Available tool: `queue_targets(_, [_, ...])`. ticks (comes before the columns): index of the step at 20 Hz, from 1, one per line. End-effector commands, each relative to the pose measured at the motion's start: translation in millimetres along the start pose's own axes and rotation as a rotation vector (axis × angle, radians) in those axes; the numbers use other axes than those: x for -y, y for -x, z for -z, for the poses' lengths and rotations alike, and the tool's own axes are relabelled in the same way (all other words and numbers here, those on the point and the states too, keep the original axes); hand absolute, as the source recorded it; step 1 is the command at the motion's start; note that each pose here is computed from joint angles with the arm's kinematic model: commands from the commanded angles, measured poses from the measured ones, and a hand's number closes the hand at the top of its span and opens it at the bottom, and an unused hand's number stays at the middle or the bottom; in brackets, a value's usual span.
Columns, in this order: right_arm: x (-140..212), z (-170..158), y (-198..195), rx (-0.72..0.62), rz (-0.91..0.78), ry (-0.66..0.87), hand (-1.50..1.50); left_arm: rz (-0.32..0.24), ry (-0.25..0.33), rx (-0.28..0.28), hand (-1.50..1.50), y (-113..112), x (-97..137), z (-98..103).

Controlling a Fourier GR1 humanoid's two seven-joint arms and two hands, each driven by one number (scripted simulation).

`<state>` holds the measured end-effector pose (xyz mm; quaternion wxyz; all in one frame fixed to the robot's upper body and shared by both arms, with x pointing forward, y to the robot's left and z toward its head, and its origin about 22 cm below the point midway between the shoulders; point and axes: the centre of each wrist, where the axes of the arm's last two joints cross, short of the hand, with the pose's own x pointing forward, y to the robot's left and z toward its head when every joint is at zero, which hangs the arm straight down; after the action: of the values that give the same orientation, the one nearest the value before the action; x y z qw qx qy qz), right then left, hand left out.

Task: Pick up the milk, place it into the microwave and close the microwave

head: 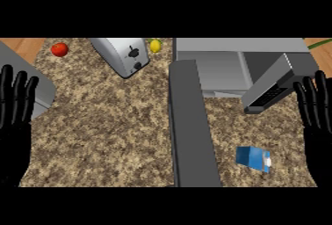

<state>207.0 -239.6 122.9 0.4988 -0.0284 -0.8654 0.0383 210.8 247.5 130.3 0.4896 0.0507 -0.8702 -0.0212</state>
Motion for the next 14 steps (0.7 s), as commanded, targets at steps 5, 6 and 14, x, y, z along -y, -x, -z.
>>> queue_targets(5, [-51,-41,-34,0.116,-0.060,-0.003,-1.50,0.019,0.027,-0.034,-1.50,-3,-7,-15])
queue_targets(6, [-56,-45,-68,0.120,-0.026,0.017,-1.50,0.052,0.030,-0.032,-1.50,0,3,-10])
queue_targets(14, [-115,-83,-53,0.006,0.159,-0.225,-1.50,-0.157,-0.016,-0.146,-1.50,7,-14,-36])
